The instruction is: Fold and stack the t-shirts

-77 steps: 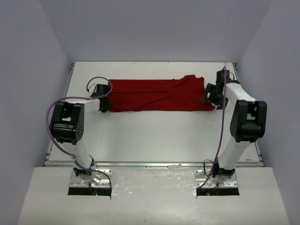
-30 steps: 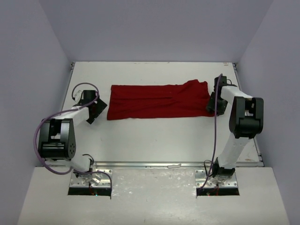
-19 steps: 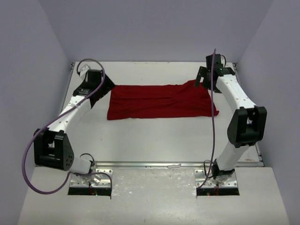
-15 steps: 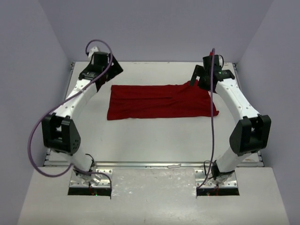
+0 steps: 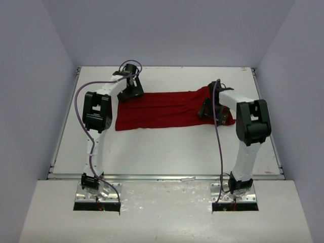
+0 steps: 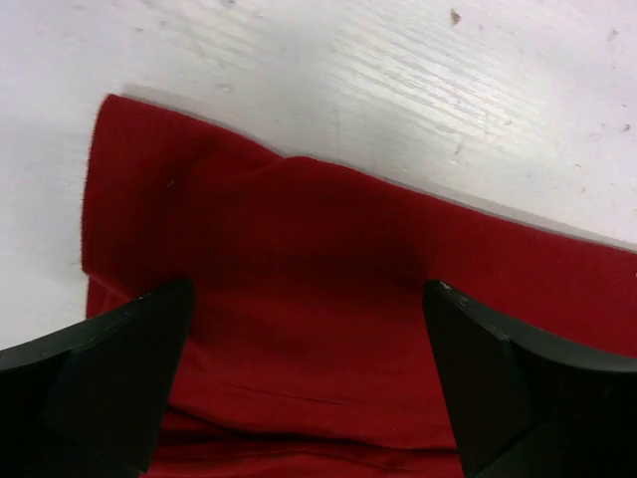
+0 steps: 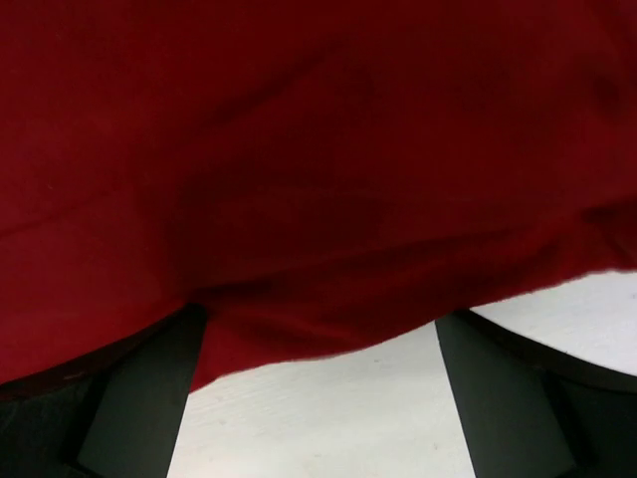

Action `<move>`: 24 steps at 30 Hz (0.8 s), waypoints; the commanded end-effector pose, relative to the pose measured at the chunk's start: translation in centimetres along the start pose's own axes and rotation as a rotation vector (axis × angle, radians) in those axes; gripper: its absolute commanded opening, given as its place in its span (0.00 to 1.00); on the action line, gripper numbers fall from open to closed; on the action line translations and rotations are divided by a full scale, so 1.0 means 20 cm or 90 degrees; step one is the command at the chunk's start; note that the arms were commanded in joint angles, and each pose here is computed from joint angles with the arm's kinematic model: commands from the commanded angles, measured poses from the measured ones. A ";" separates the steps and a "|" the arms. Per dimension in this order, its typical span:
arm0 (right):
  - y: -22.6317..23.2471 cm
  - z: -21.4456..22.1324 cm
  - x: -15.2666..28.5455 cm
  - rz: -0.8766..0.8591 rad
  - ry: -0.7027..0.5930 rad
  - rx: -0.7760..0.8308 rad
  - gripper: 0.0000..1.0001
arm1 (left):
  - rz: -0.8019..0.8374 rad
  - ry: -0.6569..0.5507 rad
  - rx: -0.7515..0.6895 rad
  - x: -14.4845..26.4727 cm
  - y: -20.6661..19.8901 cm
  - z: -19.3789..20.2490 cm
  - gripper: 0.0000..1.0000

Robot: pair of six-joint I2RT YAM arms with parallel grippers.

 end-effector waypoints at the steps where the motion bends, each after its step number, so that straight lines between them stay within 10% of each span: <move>1: 0.03 -0.18 -0.10 0.050 -0.013 0.015 0.99 | -0.072 -0.028 0.019 0.07 0.04 0.00 0.99; 10: 0.27 -0.53 -0.30 0.025 0.045 0.136 0.99 | -0.332 0.046 0.009 -0.13 0.25 0.24 1.00; 24: 0.62 -0.70 -0.14 -0.276 -0.088 0.447 0.99 | -0.192 0.133 -0.049 0.18 0.22 1.05 1.00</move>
Point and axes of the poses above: each gripper's point midway between its finger pads, its own x axis back along the fingers, its own y axis along the line the jaws close on, z = x × y, the point moved 10 cm from there along x, back along the fingers, and after that the axes turned 1 degree about -x, right-handed, at the moved point
